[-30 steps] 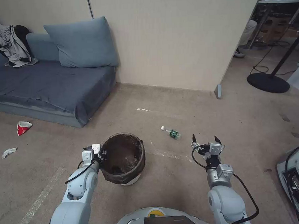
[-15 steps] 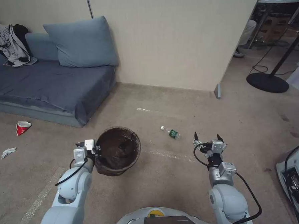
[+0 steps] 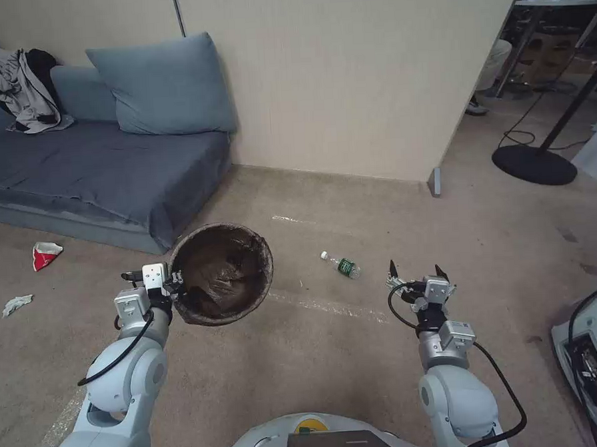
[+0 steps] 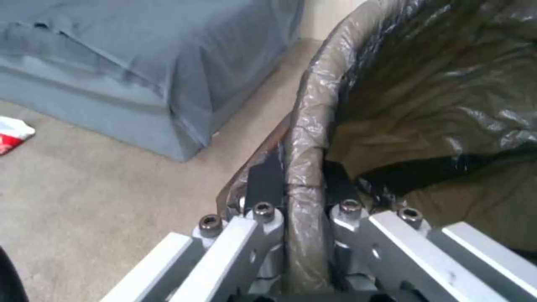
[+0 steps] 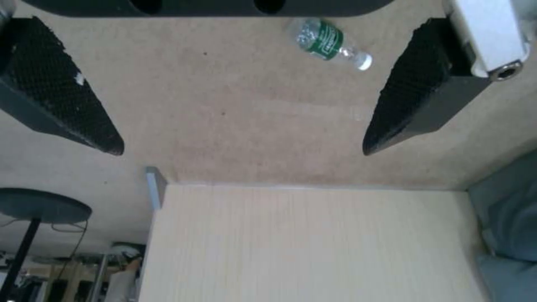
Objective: Pick up the trash bin, then pick up the garbage from the floor and place it into the trash bin.
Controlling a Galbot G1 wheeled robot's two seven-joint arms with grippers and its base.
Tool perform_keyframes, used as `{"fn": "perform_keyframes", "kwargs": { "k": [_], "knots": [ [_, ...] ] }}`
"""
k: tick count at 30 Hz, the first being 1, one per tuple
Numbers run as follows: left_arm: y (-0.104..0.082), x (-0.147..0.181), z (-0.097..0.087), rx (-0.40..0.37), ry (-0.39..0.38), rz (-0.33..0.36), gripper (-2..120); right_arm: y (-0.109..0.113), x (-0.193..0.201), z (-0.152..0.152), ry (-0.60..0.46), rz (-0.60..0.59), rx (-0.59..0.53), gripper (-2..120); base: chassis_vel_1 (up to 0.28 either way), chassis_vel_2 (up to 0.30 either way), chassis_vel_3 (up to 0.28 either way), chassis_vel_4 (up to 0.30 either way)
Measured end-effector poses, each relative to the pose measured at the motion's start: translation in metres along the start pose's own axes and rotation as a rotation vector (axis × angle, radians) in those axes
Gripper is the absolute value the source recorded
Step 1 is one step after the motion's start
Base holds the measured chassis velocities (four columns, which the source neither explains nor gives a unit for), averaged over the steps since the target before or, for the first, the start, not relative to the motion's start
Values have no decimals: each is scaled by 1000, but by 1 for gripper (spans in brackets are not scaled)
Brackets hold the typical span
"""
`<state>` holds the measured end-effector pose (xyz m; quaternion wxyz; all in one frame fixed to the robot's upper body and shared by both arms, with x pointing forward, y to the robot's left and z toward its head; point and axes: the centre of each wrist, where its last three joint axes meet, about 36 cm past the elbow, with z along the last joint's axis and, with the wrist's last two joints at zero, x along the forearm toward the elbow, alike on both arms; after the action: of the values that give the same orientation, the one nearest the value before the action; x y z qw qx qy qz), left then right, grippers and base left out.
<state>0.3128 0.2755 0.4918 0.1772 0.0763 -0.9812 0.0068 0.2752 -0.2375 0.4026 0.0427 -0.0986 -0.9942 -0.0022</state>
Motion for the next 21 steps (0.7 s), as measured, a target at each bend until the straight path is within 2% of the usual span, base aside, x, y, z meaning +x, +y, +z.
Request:
{"fn": "perform_keyframes", "kwargs": {
  "k": [8,21],
  "knots": [
    [1,19,1,-30,-70,0,3,-1,2,-9,-15,-2,1,100,0,0,0,0],
    [-3,23,5,-21,-93,30,3,-1,2,-14,-27,-9,12,100,-2,2,4,-4]
  ]
}}
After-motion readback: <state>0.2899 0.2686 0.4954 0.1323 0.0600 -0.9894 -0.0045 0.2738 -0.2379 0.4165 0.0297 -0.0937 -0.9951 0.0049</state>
